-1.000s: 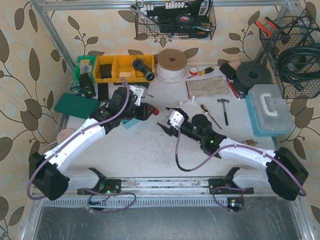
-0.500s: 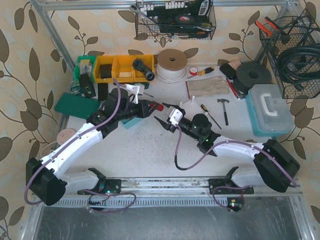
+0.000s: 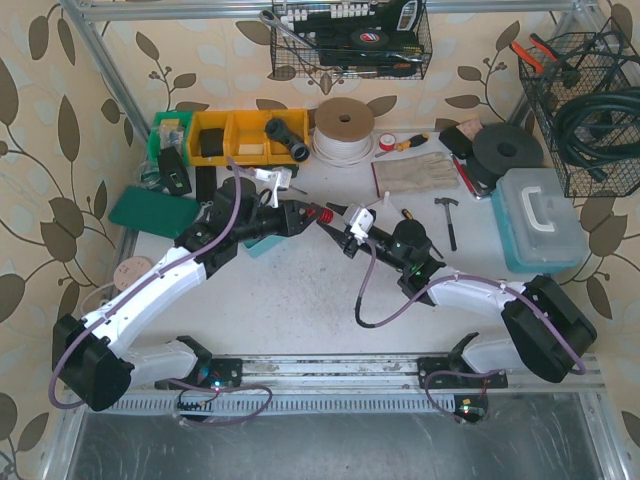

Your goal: Install the large spring

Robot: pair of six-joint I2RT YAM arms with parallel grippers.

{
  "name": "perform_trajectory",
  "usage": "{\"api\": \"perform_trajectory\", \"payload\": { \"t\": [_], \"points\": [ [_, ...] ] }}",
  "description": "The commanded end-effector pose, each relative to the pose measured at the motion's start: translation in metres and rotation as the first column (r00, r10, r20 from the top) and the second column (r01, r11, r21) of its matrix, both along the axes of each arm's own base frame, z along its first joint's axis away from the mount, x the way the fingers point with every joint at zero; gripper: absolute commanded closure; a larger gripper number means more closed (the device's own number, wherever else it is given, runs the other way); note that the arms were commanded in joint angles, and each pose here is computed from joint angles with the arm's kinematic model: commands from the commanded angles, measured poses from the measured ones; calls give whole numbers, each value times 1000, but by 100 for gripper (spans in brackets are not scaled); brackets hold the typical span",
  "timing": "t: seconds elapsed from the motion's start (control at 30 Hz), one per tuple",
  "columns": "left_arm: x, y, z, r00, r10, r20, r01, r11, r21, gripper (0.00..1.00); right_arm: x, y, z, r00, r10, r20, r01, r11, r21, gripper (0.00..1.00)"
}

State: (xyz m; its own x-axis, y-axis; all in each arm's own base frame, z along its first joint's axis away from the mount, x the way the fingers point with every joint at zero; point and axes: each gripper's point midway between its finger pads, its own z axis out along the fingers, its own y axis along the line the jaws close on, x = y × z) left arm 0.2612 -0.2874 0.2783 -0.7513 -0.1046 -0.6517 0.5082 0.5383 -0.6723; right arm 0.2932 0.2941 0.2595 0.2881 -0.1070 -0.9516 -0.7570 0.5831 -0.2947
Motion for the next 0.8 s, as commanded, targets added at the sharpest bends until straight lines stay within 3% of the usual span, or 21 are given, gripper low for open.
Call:
{"api": "perform_trajectory", "payload": {
  "t": [0.0,0.1,0.2,0.27,0.4,0.47,0.57,0.67,0.77],
  "points": [
    [-9,-6,29,997,-47,64,52,995,-81,100,-2,5,14,998,46,45,-47,999,19,61],
    [-7,-4,27,997,-30,66,34,997,-63,100,-5,1,13,998,45,51,-46,999,21,73],
    [-2,-1,20,998,-4,61,6,999,-36,100,-10,-3,14,997,43,67,-44,999,23,100],
    [3,4,11,998,36,42,-36,999,7,97,-11,-7,17,997,31,70,-32,999,22,100],
    [13,17,4,992,105,63,-110,989,94,57,-11,-15,15,1000,-8,-3,8,998,-56,100],
    [19,31,7,982,161,103,-176,971,160,43,-3,-27,2,986,-101,-130,80,984,-158,100],
    [34,64,11,937,282,206,-333,901,279,24,4,-61,-15,895,-259,-363,160,946,-283,100],
    [43,100,8,877,363,314,-467,797,384,19,-7,-88,-35,751,-392,-531,193,900,-392,100],
    [45,122,-2,831,382,403,-542,718,437,18,-21,-118,-53,553,-548,-628,224,823,-521,100]
  ]
}}
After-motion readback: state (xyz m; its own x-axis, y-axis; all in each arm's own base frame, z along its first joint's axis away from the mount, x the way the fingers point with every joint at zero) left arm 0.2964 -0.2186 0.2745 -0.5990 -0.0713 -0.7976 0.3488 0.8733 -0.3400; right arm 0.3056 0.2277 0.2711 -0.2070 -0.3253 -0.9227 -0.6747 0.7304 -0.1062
